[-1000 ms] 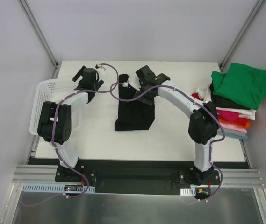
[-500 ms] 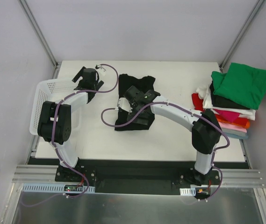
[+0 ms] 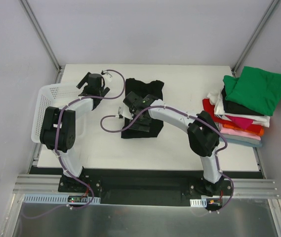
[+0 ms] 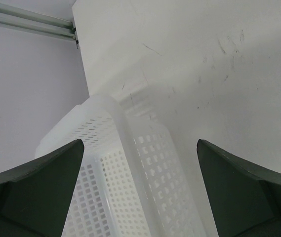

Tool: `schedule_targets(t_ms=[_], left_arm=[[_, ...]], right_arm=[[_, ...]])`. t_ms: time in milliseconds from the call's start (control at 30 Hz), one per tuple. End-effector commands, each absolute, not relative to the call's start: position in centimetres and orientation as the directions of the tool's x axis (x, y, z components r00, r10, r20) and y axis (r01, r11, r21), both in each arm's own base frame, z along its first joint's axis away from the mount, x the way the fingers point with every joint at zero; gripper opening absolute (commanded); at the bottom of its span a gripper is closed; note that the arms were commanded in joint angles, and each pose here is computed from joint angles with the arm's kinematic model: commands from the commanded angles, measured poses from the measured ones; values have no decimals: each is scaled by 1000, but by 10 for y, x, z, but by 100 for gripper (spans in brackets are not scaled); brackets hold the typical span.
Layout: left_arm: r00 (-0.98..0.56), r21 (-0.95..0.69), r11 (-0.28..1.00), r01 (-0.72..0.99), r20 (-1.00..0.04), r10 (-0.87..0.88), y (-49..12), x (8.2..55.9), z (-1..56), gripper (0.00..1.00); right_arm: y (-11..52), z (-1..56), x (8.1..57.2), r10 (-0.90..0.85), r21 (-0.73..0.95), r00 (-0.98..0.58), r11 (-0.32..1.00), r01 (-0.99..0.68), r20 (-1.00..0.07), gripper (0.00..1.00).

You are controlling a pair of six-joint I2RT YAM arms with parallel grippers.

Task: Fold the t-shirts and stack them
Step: Fold the tshirt

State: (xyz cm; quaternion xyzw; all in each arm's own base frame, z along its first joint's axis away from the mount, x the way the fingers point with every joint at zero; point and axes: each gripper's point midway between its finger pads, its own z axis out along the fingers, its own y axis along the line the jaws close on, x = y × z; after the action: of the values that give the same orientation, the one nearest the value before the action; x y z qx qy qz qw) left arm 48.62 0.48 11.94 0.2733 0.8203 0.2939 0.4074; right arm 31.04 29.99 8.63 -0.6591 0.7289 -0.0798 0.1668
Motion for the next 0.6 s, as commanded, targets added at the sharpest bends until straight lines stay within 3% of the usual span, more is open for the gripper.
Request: schedule_targets(t_ms=[0, 567], left_arm=[[-501, 703, 684, 196, -528, 686, 5, 496, 125, 99], [-518, 701, 686, 198, -519, 680, 13, 491, 114, 99]], right_arm=[[311, 97, 308, -984, -323, -67, 118, -939, -163, 85], [316, 72, 304, -988, -284, -59, 98, -954, -141, 82]])
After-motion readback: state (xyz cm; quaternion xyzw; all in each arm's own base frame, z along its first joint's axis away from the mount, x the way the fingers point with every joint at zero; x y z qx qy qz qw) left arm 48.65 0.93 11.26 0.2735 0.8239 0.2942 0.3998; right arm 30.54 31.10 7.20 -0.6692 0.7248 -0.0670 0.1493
